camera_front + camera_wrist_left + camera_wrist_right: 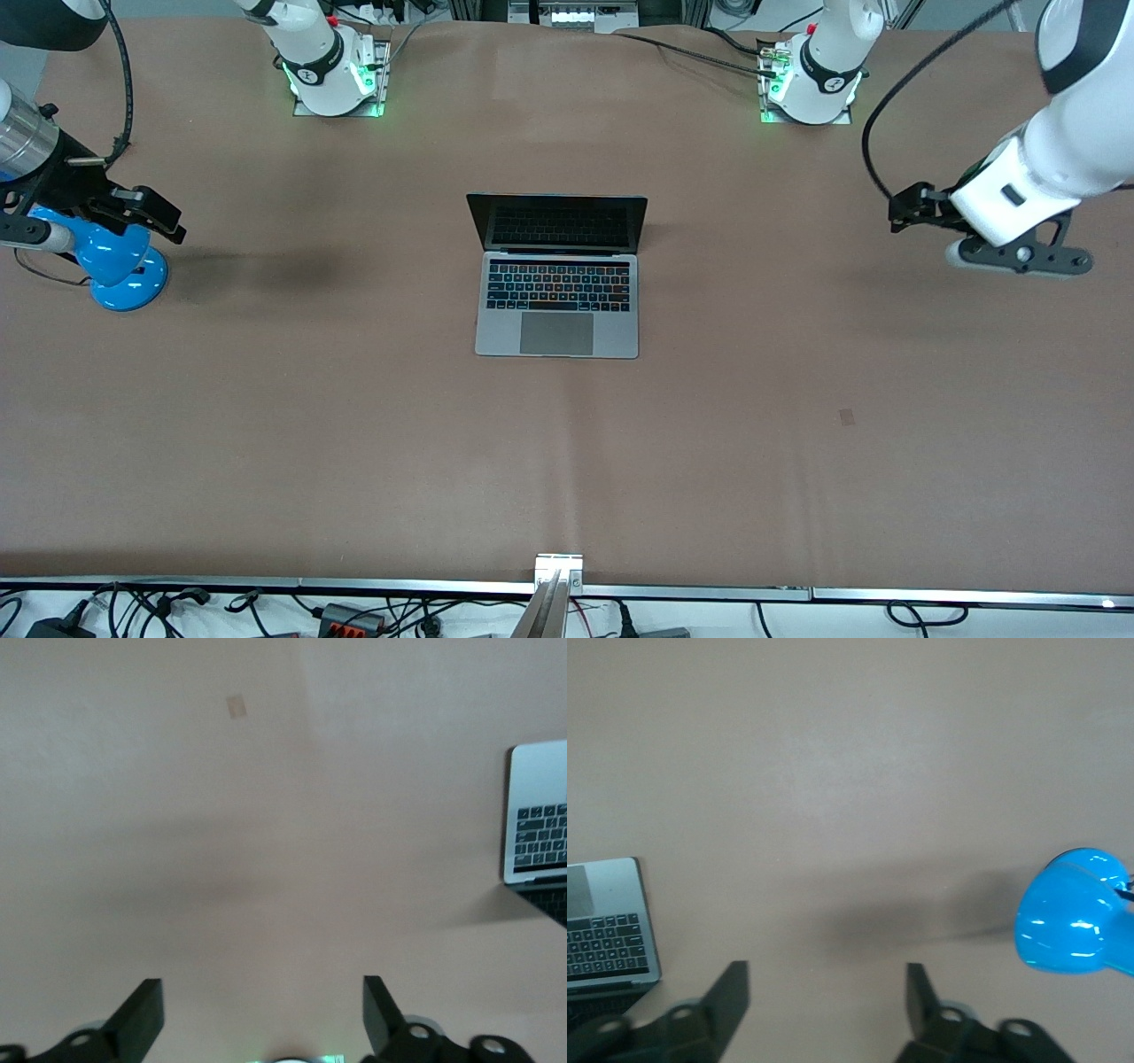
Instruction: Close laptop with both arms from behind
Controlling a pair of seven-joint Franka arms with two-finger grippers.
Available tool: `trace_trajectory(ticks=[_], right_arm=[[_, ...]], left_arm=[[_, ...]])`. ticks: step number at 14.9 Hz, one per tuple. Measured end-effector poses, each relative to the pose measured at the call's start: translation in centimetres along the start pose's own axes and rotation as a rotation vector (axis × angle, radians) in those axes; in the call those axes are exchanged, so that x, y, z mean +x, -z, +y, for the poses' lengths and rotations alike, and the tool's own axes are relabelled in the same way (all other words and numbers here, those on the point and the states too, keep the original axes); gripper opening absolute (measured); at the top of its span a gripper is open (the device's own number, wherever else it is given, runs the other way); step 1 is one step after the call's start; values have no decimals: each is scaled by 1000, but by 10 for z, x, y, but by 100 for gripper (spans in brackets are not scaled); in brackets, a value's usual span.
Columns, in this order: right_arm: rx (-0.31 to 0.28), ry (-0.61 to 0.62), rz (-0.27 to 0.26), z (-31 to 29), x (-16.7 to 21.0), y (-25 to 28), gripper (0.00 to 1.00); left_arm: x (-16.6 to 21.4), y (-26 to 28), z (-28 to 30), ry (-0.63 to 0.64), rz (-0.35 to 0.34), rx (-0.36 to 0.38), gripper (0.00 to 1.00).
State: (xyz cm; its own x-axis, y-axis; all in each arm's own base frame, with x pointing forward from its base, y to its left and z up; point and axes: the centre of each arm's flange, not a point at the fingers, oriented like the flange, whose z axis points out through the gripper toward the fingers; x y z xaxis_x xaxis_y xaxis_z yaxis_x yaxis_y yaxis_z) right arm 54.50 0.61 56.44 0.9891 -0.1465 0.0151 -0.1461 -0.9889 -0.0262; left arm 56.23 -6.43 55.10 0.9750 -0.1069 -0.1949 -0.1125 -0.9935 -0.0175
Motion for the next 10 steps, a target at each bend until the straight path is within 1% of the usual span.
trace_trajectory(ticks=[1,2,3,4,5,6,7,9,10], right_arm=[[5,-2,-9,-1,-1,-1,59],[7,-4,-22,-2,-2,-2,50],[6,-7,-32,-3,-4,-4,42],[7,-8,-44,-5,-5,-8,28],[13,-9,-58,-10,-7,-14,19],[25,-19,-81,-18,-11,-22,9],[34,-33,-109,-27,-16,-32,1],[43,-44,-162,-45,-26,-54,1],[53,-47,-187,-52,-31,-64,1]], left_arm=[[1,-4,0,0,-14,0,81],[0,-5,0,0,-29,0,71],[-2,-6,0,-1,-46,0,62],[-4,-6,-1,-1,-60,0,52],[-6,-7,0,-2,-68,0,43],[-6,-7,0,-2,-75,0,35],[-7,-8,0,-3,-82,0,22],[-10,-10,3,-9,-105,-16,4],[-12,-11,6,-13,-127,-38,1]])
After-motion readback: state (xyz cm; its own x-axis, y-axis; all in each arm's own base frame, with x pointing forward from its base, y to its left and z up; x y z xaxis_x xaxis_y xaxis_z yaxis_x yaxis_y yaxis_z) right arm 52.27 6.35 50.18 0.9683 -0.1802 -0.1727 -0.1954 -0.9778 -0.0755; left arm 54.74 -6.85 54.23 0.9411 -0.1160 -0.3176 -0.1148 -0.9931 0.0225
